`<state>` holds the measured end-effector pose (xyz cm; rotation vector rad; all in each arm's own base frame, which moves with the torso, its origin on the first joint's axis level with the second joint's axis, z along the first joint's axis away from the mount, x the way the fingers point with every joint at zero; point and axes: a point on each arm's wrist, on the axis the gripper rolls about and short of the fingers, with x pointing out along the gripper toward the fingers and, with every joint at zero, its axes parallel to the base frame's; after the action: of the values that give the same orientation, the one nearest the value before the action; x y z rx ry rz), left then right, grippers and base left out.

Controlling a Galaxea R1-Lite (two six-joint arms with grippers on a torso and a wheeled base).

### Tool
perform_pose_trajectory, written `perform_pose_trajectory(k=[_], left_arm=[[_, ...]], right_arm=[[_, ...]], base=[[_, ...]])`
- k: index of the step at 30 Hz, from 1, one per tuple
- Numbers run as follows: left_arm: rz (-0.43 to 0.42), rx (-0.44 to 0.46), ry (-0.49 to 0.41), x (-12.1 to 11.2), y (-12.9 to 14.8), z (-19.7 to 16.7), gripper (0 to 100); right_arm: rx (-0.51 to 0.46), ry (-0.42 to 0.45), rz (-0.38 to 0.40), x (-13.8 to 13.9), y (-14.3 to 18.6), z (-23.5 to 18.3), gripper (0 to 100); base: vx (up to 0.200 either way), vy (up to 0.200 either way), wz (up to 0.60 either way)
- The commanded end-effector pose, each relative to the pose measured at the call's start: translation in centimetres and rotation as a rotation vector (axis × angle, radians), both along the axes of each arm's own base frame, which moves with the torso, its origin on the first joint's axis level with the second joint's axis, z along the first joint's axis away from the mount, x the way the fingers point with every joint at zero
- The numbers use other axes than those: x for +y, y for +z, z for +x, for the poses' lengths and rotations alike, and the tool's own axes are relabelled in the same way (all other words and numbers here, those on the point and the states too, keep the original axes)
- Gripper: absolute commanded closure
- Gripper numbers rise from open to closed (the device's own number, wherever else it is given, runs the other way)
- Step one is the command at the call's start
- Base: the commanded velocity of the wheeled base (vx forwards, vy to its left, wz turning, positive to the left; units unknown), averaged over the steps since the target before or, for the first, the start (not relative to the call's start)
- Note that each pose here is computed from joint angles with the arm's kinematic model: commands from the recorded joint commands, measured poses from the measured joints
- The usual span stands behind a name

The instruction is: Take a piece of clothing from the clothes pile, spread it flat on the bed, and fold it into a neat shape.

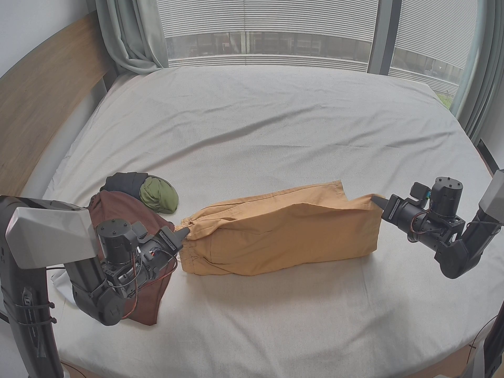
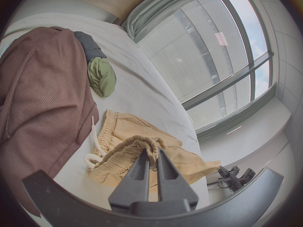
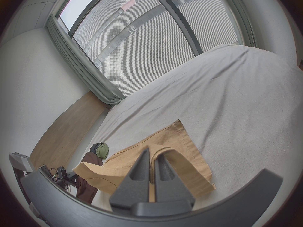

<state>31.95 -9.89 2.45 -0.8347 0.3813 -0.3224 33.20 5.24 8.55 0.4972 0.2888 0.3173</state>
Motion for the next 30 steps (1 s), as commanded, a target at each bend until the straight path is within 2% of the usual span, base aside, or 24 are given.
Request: perform_pose_trajectory(k=[1, 16, 30], left_arm=[[-0.003, -0.008, 0.007, 0.0, 0.0, 0.3, 100], [-0.022, -0.020, 0.053, -0.1, 0.0, 1.1, 100], [-0.042, -0.038, 0.093, -0.2, 0.2, 1.7, 100]], right_arm=[[-0.019, 0.000, 0.003, 0.0, 0.6, 0.5, 100], [-0.009, -0.003, 0.001, 0.4, 2.9, 3.5, 100], [-0.015, 0.008, 0.002, 1.0, 4.5, 4.7, 100]], base=[[0.000, 0.000, 0.00], [0.000, 0.000, 0.00], [0.000, 0.000, 0.00]])
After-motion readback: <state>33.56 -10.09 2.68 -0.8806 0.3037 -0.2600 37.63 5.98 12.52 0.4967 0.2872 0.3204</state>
